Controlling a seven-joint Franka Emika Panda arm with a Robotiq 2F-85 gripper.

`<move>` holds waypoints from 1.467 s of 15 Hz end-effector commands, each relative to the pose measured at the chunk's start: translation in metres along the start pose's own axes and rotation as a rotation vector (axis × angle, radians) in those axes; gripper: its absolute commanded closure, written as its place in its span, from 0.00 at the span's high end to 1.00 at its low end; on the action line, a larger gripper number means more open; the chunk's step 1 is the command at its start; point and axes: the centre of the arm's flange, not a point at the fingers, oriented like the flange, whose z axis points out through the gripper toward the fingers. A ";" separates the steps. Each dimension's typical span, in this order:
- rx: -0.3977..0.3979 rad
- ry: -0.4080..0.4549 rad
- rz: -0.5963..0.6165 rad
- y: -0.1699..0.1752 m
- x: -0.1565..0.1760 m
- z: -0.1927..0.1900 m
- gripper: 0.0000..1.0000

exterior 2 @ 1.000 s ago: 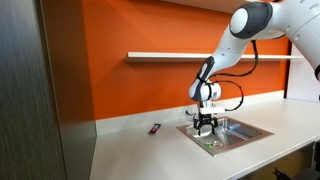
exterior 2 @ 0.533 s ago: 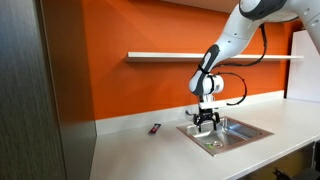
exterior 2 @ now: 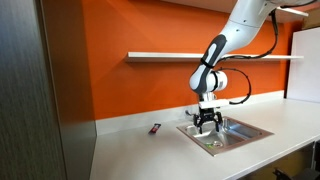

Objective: Put the green packet in the sink.

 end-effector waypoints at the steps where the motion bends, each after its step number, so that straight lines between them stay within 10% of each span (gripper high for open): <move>1: -0.018 0.022 -0.008 -0.005 -0.043 -0.011 1.00; 9: -0.060 0.009 -0.199 -0.018 -0.093 -0.009 1.00; 22: -0.060 -0.024 -0.182 -0.018 -0.106 0.002 1.00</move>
